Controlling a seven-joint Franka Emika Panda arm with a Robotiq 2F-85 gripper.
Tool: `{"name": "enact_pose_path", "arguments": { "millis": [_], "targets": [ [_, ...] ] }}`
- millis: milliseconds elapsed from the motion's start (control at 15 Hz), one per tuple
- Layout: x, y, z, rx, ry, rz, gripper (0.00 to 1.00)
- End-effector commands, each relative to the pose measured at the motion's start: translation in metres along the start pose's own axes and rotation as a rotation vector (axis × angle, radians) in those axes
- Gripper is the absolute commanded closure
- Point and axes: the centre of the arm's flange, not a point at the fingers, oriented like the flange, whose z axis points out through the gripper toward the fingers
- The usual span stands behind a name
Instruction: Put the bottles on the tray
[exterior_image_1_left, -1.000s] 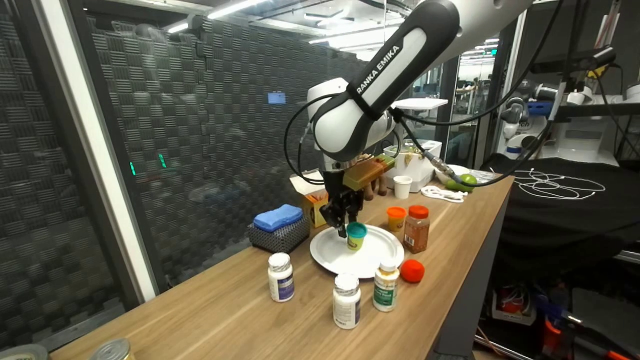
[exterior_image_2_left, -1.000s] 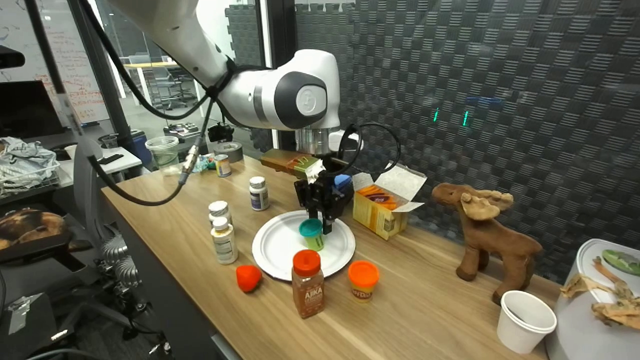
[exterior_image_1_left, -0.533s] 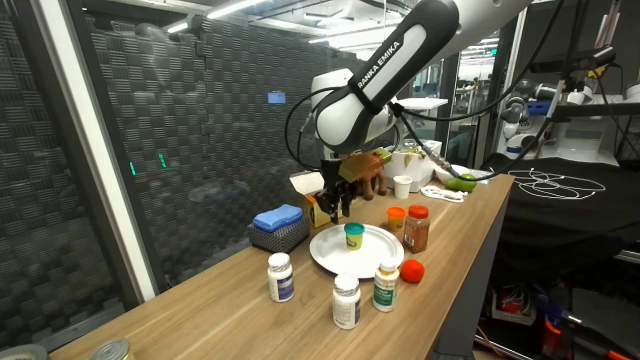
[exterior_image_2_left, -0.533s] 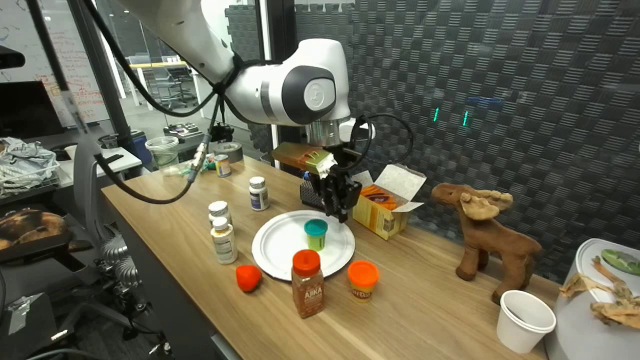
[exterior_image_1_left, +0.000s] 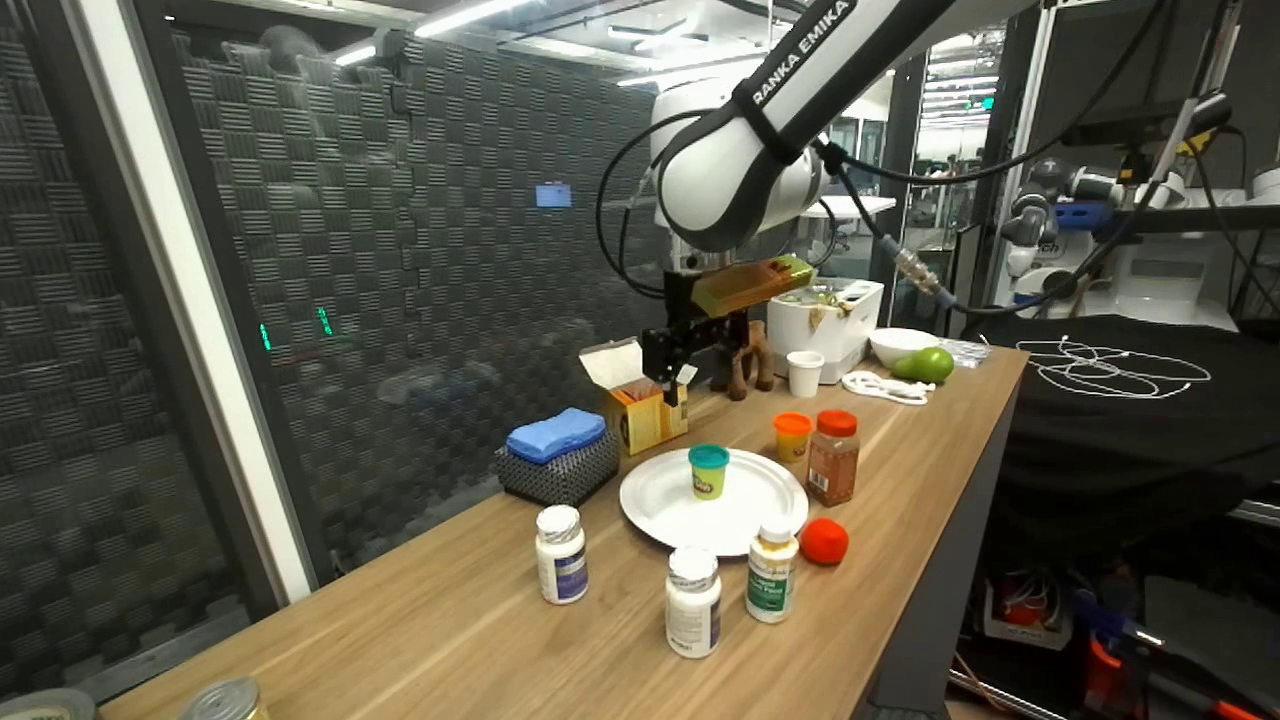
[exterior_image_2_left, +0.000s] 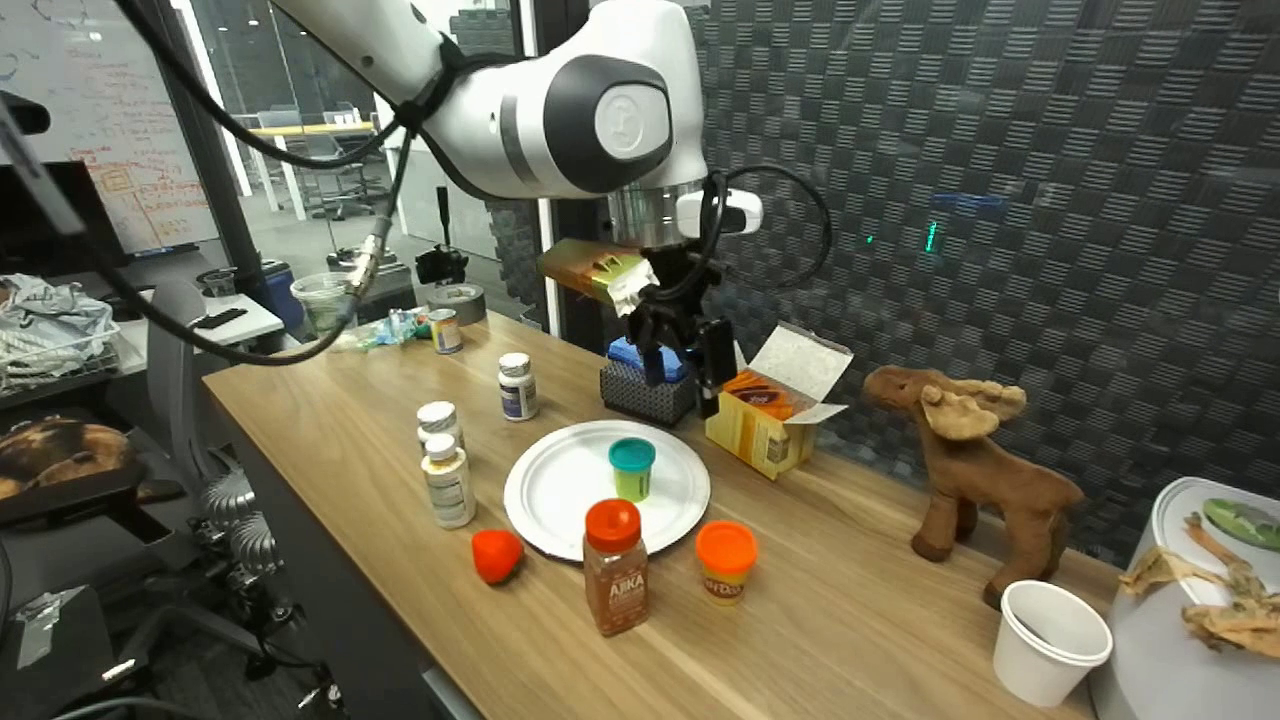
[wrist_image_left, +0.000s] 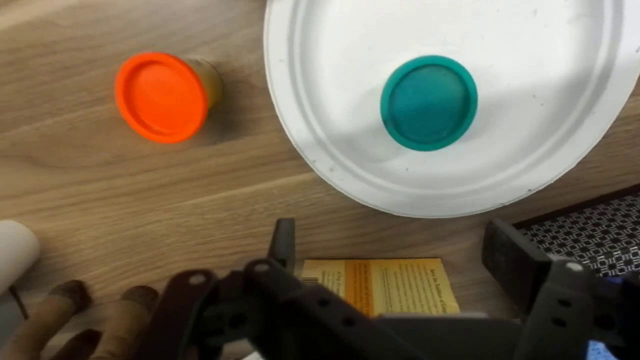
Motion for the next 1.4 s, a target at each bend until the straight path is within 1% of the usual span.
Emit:
{"name": "enact_pose_path", "arguments": {
  "millis": [0,67,133,267,400,533,667,1000,1200,1333],
  "targets": [
    [-0.044,0.049,-0.023,-0.015,-0.01,0.103,0.0],
    [-0.048,0.064,-0.022,-0.032,-0.006,0.141,0.0],
    [-0.054,0.079,-0.021,-0.009,-0.025,0.174,0.0],
    [-0.058,0.103,-0.012,-0.012,-0.04,0.23,0.0],
    [-0.06,0.121,-0.003,-0.021,-0.052,0.264,0.0],
    [-0.056,0.13,0.006,-0.017,-0.069,0.279,0.0],
    [-0.054,0.134,0.013,0.008,-0.096,0.29,0.0],
    [-0.052,0.126,0.034,0.092,-0.136,0.306,0.0],
    [-0.052,0.124,0.054,0.1,-0.165,0.316,0.0],
    [-0.053,0.126,0.068,0.091,-0.178,0.322,0.0]
  ]
}}
